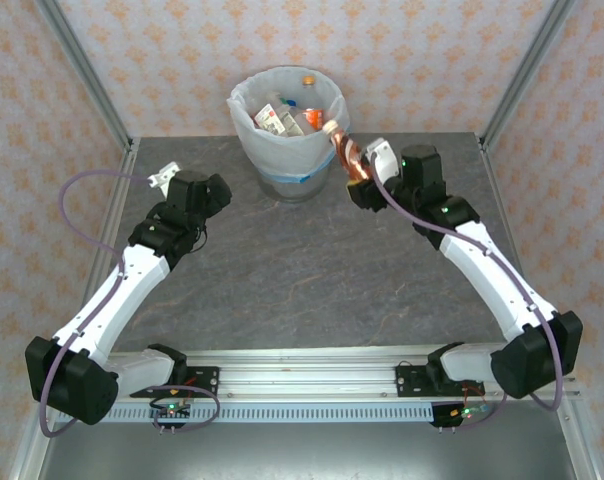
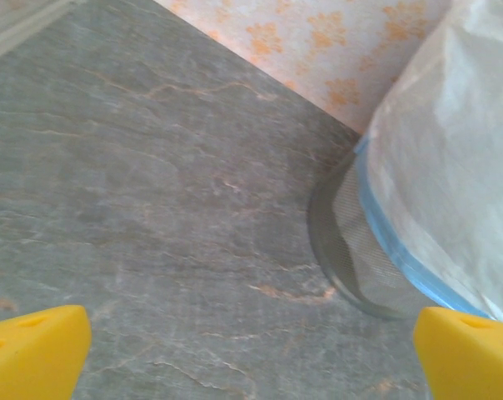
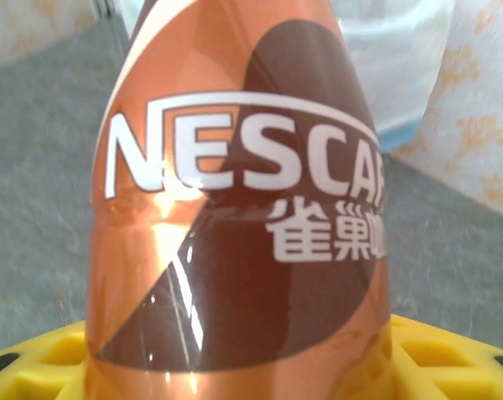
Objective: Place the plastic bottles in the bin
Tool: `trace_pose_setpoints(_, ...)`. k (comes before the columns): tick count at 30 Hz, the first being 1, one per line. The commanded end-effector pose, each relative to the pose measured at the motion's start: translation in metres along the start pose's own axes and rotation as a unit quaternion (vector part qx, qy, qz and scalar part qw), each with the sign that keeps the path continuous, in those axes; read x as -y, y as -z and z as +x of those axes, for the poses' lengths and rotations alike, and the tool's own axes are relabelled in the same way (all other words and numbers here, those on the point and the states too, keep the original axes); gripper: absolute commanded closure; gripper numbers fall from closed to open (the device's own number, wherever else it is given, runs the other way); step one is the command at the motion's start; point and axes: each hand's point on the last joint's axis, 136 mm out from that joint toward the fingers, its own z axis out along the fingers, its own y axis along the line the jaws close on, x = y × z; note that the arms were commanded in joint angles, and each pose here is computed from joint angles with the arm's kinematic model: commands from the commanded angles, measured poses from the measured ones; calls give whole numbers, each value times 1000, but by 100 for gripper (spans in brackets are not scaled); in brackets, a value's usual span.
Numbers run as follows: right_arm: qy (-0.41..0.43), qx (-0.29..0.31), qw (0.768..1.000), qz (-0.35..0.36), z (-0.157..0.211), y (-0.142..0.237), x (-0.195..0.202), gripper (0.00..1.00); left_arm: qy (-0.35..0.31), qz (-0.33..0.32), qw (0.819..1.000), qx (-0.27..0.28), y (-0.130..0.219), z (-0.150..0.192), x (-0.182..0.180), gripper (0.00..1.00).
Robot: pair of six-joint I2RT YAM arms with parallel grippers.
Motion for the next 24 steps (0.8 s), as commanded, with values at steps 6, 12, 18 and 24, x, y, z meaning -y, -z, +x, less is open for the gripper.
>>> trace_pose_setpoints(6,-68,29,997,-7,-60,-26,12,100,-28,68,997,-23,-2,9,23,0)
trace_pose_setpoints(12,-58,-4,998,3,-83,-54,25,100,-36,53,998,-23,-3,9,17,0)
trace_pose_setpoints(18,-50,-66,996,23,-93,-93,45,100,-42,36,998,-23,-5,9,12,0)
trace_pose_setpoints(24,-59,-61,996,8,-100,-133,47,100,-44,24,999,-17,-6,6,9,0)
